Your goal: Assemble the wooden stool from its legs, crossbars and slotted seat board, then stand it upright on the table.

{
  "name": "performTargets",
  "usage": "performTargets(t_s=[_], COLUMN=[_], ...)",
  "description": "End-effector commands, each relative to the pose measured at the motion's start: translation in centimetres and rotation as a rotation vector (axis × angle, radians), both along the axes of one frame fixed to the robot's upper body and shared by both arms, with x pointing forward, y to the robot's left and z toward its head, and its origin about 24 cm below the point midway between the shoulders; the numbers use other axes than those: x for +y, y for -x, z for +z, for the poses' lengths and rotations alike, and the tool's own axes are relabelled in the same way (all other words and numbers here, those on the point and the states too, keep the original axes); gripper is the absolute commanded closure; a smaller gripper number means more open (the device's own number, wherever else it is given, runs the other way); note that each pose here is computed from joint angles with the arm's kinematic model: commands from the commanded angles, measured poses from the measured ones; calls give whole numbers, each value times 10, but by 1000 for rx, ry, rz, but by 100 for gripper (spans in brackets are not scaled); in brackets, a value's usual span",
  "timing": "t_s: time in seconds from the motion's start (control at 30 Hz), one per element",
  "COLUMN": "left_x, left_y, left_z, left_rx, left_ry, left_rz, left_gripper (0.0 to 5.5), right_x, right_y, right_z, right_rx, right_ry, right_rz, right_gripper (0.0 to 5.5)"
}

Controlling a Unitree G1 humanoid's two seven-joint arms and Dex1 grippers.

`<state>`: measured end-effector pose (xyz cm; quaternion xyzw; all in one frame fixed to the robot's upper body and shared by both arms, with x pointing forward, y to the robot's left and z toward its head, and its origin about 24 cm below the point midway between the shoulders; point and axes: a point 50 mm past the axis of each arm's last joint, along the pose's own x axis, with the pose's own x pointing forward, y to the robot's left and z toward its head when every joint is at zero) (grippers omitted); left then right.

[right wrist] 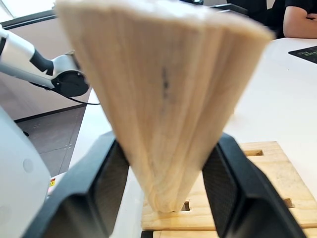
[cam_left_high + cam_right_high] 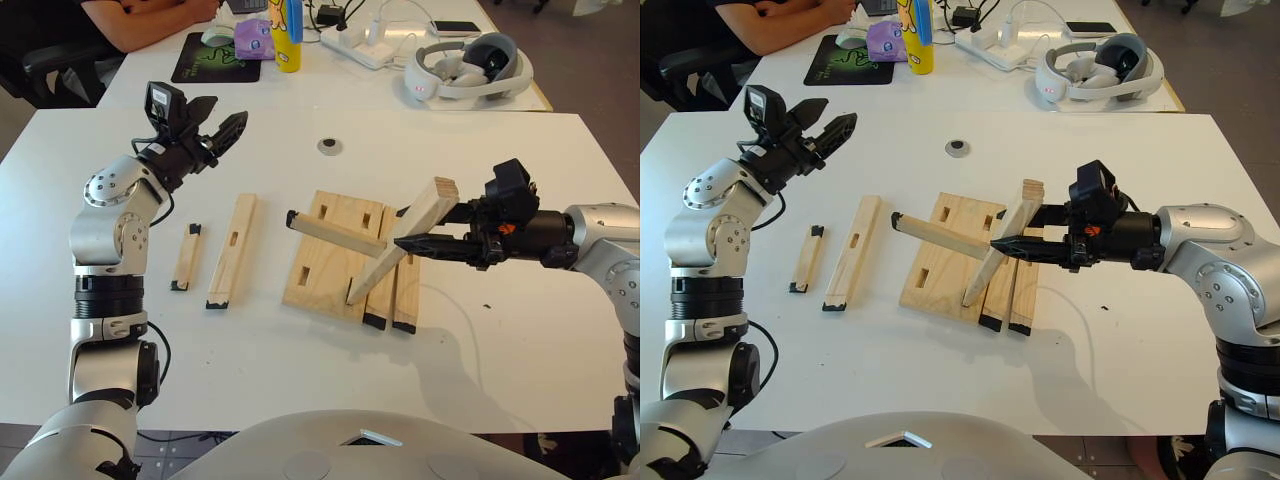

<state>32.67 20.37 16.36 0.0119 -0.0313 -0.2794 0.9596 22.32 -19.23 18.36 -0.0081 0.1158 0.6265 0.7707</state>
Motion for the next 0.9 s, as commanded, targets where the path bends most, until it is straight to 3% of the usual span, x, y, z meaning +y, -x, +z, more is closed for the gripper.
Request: performTargets(t_s=[0.03,0.33,0.63,0.9], left_x=[1,-2,0,-1], left_y=[0,-1,1,1], left_z=[1,2,1,1], left_rx=[1,-1,-4,-6], left_ry=[-8,-8,-36,-34], left_rz=[4,-1,3,9], left_gripper=[238,238,238,238], right_x=[0,2,0,3], right_y=[-3,-13,-2,11], right_z=[-6,3,-26,-65], right_rx=[-14,-81,-120,12], right_ry=[57,47,219,347], right_rz=[-10,-28,-46,-55], right_gripper=[344,344,344,344])
